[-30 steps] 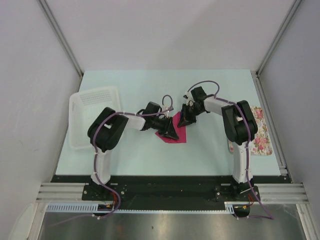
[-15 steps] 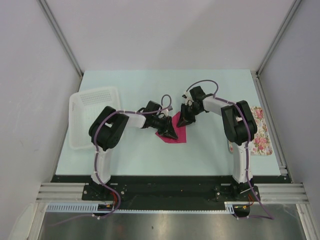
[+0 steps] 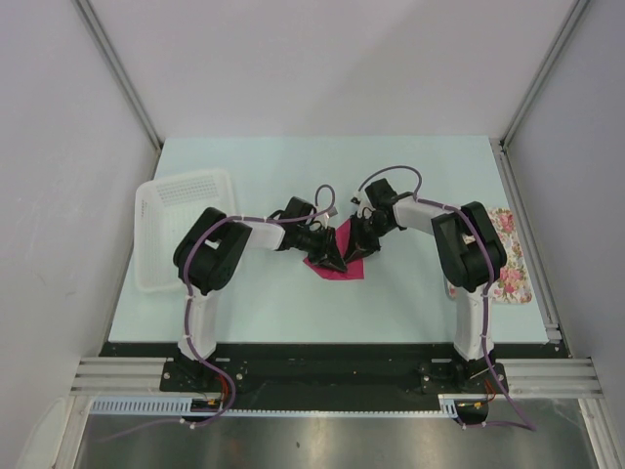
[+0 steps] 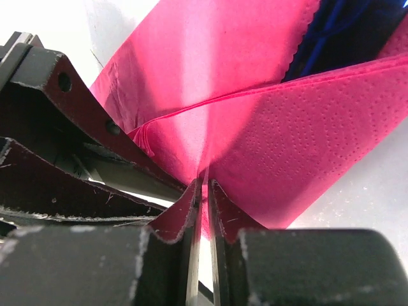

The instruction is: Place the utensils on the paper napkin and roll it up

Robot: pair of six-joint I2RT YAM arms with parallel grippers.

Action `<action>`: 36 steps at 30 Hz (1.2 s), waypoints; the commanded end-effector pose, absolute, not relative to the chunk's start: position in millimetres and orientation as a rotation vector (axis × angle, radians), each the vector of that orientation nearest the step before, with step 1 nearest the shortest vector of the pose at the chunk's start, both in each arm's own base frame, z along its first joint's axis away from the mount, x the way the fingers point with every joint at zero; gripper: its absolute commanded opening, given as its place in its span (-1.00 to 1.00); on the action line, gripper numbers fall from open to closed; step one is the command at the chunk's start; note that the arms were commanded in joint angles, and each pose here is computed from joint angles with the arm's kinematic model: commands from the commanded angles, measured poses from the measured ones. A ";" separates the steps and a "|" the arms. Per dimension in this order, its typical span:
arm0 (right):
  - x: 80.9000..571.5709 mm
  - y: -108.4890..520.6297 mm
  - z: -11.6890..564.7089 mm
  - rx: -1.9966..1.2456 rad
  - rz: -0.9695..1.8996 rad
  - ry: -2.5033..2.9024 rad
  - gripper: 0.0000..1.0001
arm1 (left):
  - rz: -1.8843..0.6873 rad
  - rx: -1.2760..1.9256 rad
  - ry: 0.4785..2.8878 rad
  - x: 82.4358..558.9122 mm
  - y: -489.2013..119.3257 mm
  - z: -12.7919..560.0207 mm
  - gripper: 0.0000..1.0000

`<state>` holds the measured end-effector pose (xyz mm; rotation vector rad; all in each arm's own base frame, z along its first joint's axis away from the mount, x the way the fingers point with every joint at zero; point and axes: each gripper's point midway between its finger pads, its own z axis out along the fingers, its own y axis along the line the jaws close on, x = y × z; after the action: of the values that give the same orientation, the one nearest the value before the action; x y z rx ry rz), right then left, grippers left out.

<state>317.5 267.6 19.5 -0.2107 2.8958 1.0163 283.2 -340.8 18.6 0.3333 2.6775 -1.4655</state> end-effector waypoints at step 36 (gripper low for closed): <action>308.4 252.8 -25.9 -0.170 0.910 3.026 -0.83 | -1.133 0.238 2.671 313.8 -248.7 13.7 0.21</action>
<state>314.9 264.8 14.6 -0.1632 2.9416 1.0890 320.9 -235.5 29.4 0.1673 2.6396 -1.1304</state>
